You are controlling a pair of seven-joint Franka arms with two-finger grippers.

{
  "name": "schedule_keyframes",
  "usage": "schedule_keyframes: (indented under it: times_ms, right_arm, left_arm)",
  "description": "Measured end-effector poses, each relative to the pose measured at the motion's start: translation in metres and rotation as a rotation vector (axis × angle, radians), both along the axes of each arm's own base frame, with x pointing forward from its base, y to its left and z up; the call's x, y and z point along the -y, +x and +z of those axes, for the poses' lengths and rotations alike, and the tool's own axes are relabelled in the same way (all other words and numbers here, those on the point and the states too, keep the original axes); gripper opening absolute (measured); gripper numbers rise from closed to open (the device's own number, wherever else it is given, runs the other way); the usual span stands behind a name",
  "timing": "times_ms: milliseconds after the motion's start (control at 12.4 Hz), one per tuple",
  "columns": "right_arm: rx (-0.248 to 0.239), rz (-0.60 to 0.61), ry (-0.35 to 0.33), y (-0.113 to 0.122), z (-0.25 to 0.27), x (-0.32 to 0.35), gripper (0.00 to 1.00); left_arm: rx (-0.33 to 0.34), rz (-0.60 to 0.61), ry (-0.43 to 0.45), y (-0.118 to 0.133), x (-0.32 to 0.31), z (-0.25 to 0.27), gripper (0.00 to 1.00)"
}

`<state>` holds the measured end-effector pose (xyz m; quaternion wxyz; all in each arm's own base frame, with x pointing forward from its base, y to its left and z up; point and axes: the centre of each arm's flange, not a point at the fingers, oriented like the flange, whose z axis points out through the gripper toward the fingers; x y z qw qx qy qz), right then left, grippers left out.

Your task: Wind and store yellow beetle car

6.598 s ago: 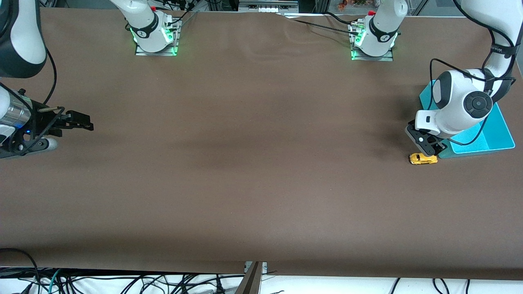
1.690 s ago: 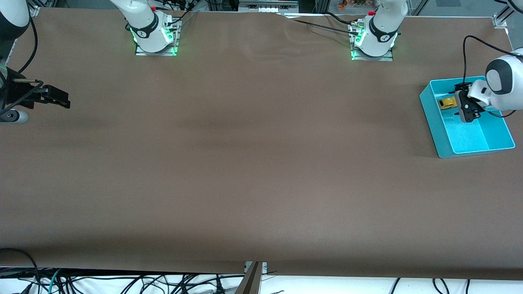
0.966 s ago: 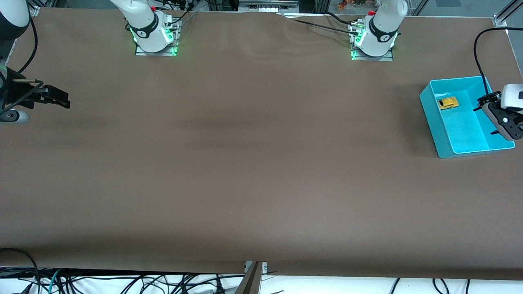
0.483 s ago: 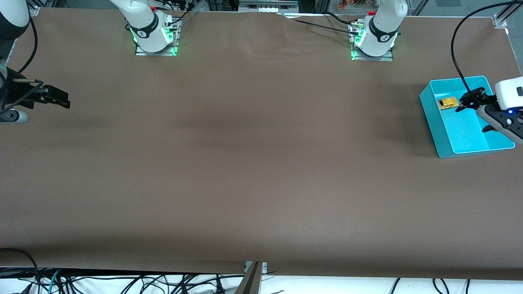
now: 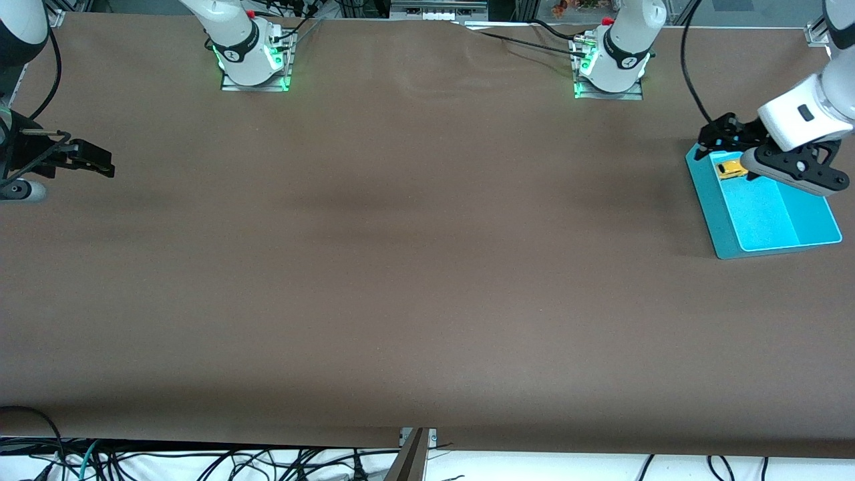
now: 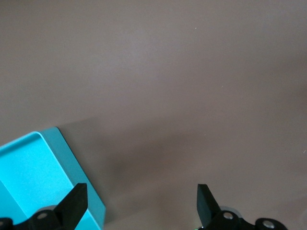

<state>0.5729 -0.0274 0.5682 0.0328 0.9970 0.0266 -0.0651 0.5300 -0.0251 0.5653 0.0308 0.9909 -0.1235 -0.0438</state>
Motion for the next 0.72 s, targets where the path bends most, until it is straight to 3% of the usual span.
schedule_keyframes:
  times_ms: [161, 402, 563, 724]
  right_arm:
    - [0.000, 0.000, 0.000, 0.000, 0.000, 0.000, 1.00]
    - [0.000, 0.000, 0.000, 0.000, 0.000, 0.000, 1.00]
    - [0.000, 0.000, 0.000, 0.000, 0.000, 0.000, 1.00]
    - [0.000, 0.000, 0.000, 0.000, 0.000, 0.000, 1.00]
  left_arm:
    - [0.009, 0.099, 0.025, 0.000, 0.015, 0.007, 1.00]
    - [0.052, 0.086, 0.037, 0.016, 0.003, 0.023, 1.00]
    - [0.048, 0.084, 0.036, 0.024, -0.007, 0.019, 1.00]
    - [0.038, 0.154, 0.041, 0.027, -0.017, 0.015, 1.00]
